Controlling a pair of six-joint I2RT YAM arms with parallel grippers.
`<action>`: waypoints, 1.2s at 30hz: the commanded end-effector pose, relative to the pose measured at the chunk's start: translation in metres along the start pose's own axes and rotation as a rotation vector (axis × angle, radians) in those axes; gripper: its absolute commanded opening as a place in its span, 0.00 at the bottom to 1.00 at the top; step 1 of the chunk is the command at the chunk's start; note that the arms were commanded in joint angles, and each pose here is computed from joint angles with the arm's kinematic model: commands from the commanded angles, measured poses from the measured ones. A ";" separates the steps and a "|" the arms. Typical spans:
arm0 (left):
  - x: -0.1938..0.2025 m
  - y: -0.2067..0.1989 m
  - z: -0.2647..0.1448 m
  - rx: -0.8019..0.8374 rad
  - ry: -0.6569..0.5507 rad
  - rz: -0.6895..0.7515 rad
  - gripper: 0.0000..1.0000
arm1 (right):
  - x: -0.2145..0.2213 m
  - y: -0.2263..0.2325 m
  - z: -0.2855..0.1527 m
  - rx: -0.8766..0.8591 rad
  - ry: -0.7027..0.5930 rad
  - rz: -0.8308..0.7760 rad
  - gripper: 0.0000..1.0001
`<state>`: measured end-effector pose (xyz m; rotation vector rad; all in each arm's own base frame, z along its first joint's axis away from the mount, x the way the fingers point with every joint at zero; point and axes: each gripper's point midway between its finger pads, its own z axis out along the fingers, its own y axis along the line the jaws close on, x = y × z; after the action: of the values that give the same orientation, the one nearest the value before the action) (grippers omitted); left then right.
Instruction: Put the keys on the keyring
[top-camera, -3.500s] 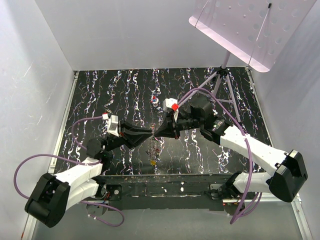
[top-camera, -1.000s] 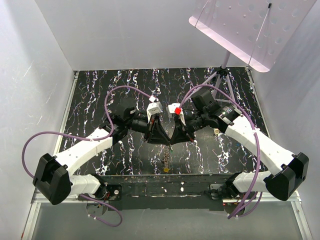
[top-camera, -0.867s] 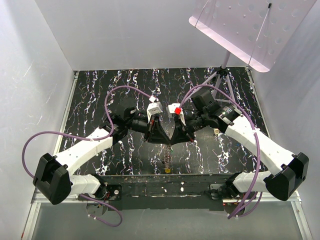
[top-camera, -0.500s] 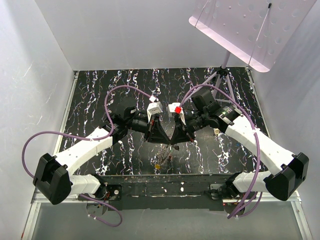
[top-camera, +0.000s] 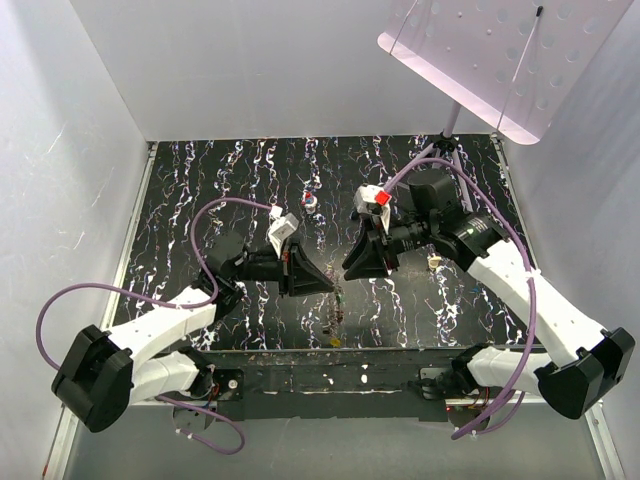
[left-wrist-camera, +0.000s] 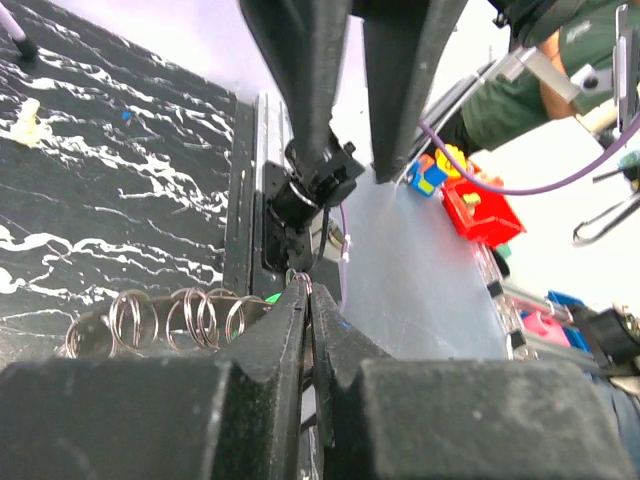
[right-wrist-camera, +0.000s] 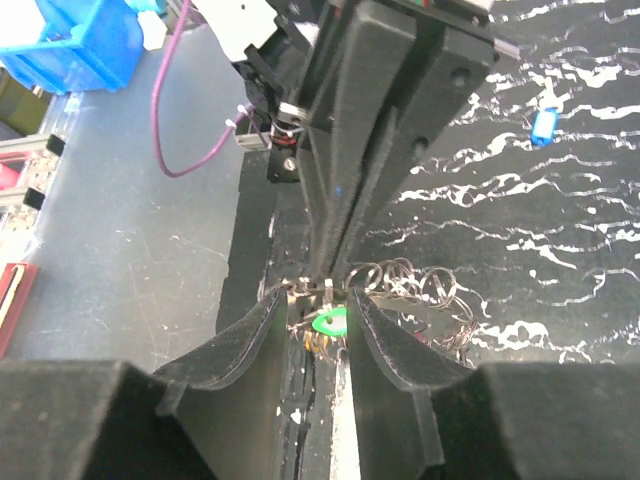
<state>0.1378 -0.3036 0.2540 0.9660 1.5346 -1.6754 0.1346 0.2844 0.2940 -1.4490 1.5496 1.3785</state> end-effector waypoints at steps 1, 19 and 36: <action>-0.052 -0.029 -0.006 0.048 -0.265 0.132 0.00 | -0.022 0.012 0.000 -0.047 -0.094 0.001 0.39; -0.071 -0.036 -0.026 0.055 -0.546 0.191 0.00 | -0.037 -0.004 0.006 0.010 -0.180 0.179 0.38; -0.074 -0.036 -0.028 0.053 -0.565 0.185 0.00 | -0.017 -0.010 0.010 0.029 -0.144 0.182 0.35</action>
<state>0.1575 -0.2872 0.2944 0.5597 1.2217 -1.6921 0.1443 0.3014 0.3060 -1.1793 1.6491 1.5379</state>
